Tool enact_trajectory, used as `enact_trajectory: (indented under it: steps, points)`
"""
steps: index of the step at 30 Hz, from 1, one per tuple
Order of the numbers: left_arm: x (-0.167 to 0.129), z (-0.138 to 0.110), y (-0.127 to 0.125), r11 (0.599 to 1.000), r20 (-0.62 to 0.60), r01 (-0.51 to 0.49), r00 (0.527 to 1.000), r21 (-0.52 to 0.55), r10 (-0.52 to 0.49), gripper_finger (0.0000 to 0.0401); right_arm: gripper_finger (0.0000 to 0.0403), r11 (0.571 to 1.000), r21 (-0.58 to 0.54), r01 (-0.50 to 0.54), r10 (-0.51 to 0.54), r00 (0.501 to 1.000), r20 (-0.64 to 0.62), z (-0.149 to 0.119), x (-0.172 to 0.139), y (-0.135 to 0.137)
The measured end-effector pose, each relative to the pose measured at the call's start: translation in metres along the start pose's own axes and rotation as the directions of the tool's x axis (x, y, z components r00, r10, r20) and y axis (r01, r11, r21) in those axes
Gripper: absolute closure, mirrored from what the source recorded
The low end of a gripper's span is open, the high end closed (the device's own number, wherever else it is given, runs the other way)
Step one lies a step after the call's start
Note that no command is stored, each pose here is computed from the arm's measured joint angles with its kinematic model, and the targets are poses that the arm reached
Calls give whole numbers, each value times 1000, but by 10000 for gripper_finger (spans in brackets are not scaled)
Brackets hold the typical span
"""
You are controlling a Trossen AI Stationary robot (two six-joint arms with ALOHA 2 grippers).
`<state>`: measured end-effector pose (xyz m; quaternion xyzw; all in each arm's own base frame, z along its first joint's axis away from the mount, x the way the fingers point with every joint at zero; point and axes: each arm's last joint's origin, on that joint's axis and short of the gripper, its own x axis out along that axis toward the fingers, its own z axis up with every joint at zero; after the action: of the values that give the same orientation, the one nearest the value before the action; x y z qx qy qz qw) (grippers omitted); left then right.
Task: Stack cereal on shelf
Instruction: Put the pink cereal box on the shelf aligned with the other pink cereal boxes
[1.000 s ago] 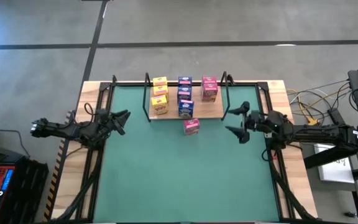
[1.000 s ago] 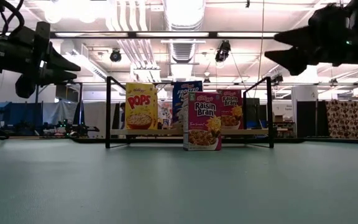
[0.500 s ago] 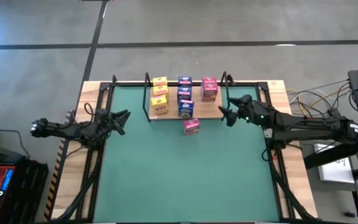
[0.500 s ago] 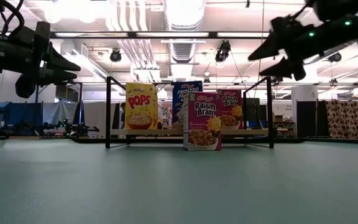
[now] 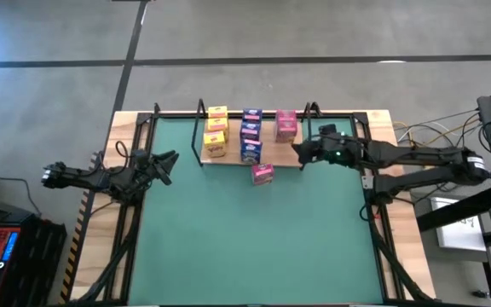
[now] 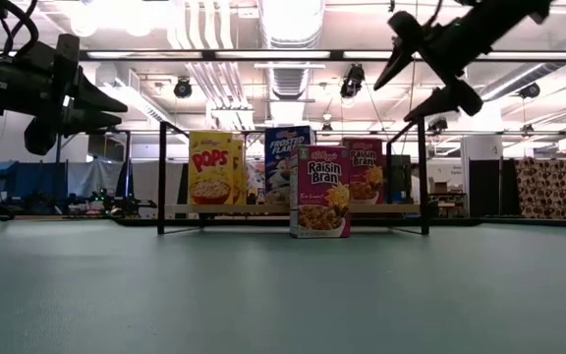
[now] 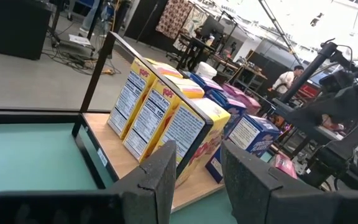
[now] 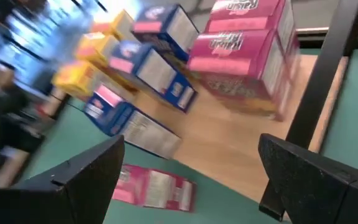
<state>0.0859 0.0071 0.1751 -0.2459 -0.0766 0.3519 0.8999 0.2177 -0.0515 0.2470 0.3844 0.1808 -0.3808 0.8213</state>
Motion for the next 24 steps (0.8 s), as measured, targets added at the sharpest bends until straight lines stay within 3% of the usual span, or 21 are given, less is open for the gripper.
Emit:
enact_trajectory:
  steps: [8,12,17,24]
  points:
    - [0,0,0,1000,0,0,1000,0,0,292,41,974,-210,79,-75,997,28,28,-16,28]
    - [0,0,0,1000,-1,-1,1000,2,1,292,41,974,-196,113,-121,992,-29,29,-20,37]
    - [0,0,0,1000,-1,-1,1000,1,1,292,41,980,-173,96,-104,994,-39,32,-22,57]
    - [0,0,0,1000,-1,-1,1000,2,1,292,41,980,-145,137,-155,980,-123,19,-17,85]
